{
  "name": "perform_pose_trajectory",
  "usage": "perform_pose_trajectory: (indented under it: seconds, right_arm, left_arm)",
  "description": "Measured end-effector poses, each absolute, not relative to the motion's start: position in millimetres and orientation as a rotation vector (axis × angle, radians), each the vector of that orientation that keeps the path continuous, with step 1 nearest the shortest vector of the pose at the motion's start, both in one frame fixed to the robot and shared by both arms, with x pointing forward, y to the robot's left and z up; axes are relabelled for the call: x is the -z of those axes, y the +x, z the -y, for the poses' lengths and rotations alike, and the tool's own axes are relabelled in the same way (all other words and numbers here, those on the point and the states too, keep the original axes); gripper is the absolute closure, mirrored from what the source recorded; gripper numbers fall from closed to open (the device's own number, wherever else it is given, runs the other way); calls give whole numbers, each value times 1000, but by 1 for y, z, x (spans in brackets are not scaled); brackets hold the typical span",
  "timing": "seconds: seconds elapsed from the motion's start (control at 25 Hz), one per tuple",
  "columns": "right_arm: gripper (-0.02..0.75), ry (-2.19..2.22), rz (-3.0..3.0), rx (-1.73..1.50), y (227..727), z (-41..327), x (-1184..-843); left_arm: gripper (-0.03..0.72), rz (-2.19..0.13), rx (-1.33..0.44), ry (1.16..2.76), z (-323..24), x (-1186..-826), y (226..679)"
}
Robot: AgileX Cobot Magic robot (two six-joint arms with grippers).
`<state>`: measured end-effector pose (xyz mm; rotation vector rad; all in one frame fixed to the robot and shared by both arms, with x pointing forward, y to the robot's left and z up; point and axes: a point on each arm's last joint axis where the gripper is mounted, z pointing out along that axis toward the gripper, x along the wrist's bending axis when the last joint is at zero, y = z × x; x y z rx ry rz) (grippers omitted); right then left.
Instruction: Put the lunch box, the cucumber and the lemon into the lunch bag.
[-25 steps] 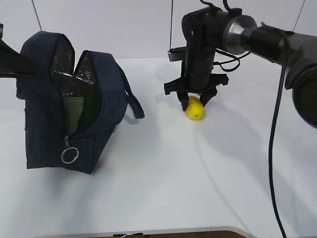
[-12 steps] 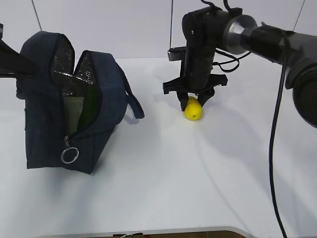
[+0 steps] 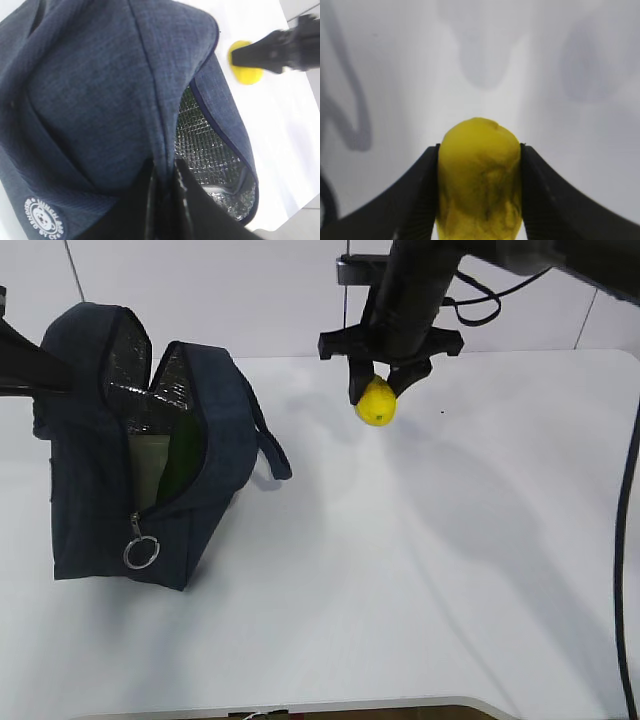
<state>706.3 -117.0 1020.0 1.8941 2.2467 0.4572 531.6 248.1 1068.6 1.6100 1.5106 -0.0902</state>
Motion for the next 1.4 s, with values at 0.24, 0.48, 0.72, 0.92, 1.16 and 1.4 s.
perform_pose_trajectory:
  seconds: [0.24,0.48,0.72,0.92,1.16,1.4]
  right_arm:
    - [377,1884,-2324,-669,691,109,-1058]
    - [377,1871,-2538,-1019,679,83,-1072]
    - [377,1724,-2728,-1344,661,50,-1086]
    - [377,1588,-2793,-1397,647,23,-1088]
    - [377,1461,-2716,-1497,644,5,-1092]
    - [377,1491,-2687,-1462,657,-2,-1065]
  left_arm:
    - [680,-1511,91,1608,-248,-1069,532]
    - [680,-1511,91,1608,-248,-1069,532]
    - [680,-1511,91,1608,-248,-1069,532]
    - [680,-1510,93,1609,-248,-1069,531]
    - [680,-1509,97,1611,-248,-1069,531]
    - [680,-1508,102,1605,-247,-1069,531]
